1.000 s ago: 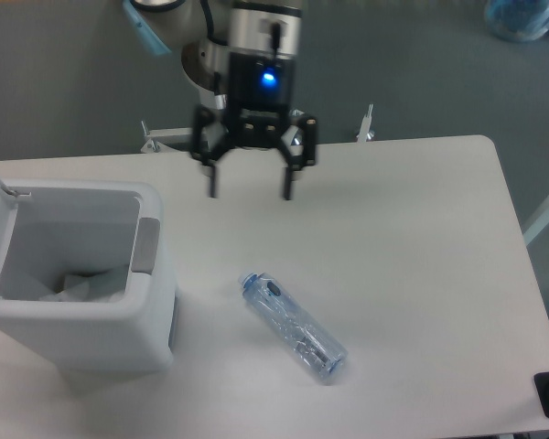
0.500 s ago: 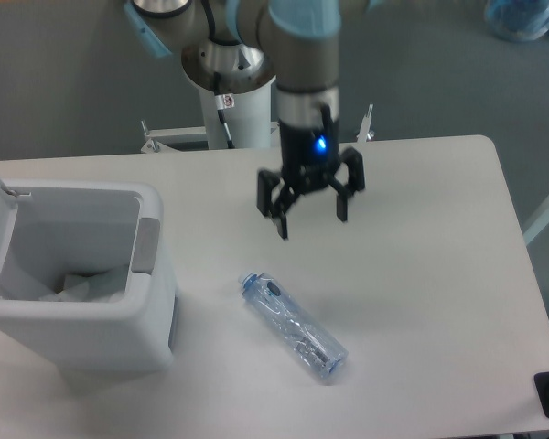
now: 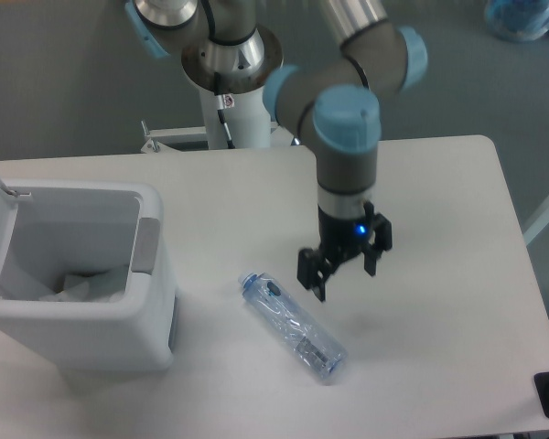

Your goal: Place the trash in the trash can

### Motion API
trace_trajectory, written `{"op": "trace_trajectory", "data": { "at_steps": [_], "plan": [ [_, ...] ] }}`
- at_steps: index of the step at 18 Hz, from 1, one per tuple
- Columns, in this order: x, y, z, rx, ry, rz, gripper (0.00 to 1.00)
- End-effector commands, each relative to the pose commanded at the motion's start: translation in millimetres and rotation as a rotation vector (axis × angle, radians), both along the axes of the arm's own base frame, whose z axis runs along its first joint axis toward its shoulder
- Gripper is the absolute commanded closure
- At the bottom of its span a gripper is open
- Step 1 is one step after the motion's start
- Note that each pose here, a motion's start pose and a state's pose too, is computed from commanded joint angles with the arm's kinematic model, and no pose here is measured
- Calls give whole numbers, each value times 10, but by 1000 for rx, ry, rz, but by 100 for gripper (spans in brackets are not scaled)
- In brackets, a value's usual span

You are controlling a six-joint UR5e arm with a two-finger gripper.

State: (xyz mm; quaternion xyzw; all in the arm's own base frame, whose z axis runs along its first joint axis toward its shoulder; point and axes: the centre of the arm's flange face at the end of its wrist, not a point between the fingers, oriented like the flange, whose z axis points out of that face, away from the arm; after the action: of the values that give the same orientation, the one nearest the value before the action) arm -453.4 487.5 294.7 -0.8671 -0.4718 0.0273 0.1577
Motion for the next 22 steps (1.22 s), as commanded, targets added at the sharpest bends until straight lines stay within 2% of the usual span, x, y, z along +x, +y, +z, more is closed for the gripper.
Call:
{"op": "trace_trajectory", "data": {
  "at_steps": [4, 10, 14, 22],
  "plan": [
    [-47, 144, -217, -14, -20, -15, 0],
    [-98, 400, -314, -9, -12, -41, 0],
    [-105, 443, -534, -27, -33, -47, 0],
    [-87, 545, -655, -52, -28, -49, 0]
  ]
}}
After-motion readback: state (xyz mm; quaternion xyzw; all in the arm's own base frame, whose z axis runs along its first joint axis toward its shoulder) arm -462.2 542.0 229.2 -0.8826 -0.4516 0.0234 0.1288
